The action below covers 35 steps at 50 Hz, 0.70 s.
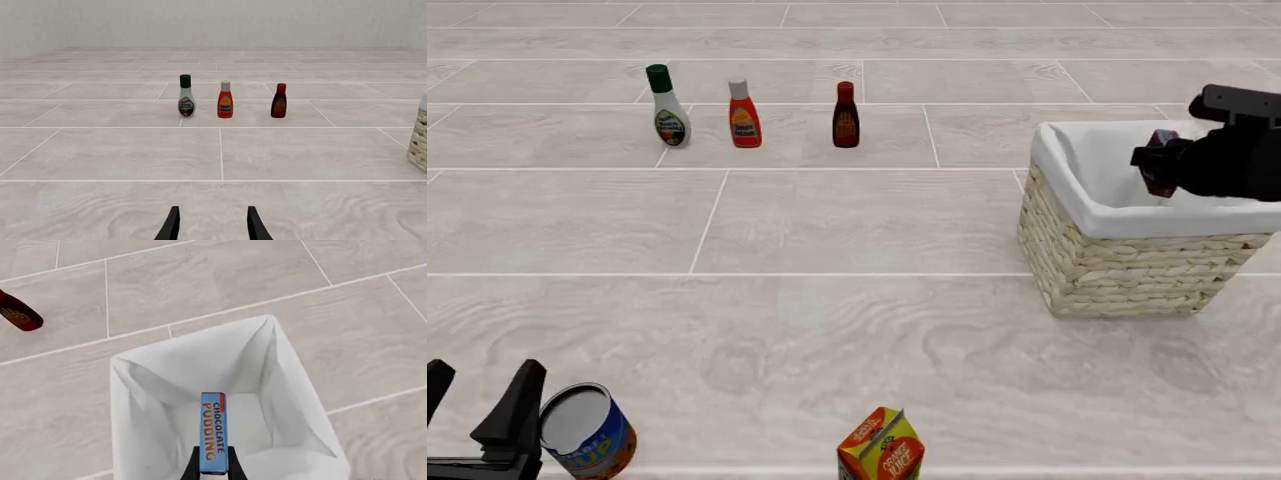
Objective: Pick the chocolate pudding and place it in the basket.
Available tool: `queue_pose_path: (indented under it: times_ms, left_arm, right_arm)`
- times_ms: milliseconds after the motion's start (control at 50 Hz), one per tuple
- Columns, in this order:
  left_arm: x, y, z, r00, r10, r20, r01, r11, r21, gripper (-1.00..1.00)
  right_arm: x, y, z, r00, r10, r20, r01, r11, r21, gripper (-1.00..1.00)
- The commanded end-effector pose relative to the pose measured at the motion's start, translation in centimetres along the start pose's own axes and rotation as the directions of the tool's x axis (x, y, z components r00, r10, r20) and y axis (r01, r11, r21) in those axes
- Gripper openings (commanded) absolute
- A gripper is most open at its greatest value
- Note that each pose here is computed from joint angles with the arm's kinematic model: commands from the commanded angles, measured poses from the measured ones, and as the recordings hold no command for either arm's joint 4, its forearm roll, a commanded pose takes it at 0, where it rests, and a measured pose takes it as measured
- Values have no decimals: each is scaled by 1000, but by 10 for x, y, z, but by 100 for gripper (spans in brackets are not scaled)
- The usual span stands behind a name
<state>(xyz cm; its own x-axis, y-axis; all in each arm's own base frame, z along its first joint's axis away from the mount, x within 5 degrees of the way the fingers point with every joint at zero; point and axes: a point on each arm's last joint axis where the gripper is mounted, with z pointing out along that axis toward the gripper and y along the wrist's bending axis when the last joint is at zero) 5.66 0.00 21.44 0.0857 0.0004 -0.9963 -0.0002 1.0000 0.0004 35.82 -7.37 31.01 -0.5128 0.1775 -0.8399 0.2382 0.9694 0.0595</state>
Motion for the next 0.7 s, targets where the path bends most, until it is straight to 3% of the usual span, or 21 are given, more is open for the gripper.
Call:
queue_pose_path:
  times_ms: [20, 40, 60, 100, 700]
  left_arm:
    - [0, 0, 0, 1000, 0, 0, 0, 1000, 0, 100]
    - [0, 0, 0, 1000, 0, 0, 0, 1000, 0, 100]
    - [0, 0, 0, 1000, 0, 0, 0, 1000, 0, 100]
    - [0, 0, 0, 1000, 0, 0, 0, 1000, 0, 100]
    - [0, 0, 0, 1000, 0, 0, 0, 1000, 0, 100]
  right_arm:
    - [0, 2, 3, 1000, 24, -4, -24, 1000, -4, -100]
    - [1, 2, 3, 1000, 29, -7, -29, 1000, -4, -100]
    - [0, 0, 1, 1000, 26, 2, -26, 1000, -1, 100]
    - [0, 9, 3, 999, 41, -8, -41, 999, -20, 100]
    - [-9, 12, -4, 998, 63, 10, -62, 998, -27, 100]
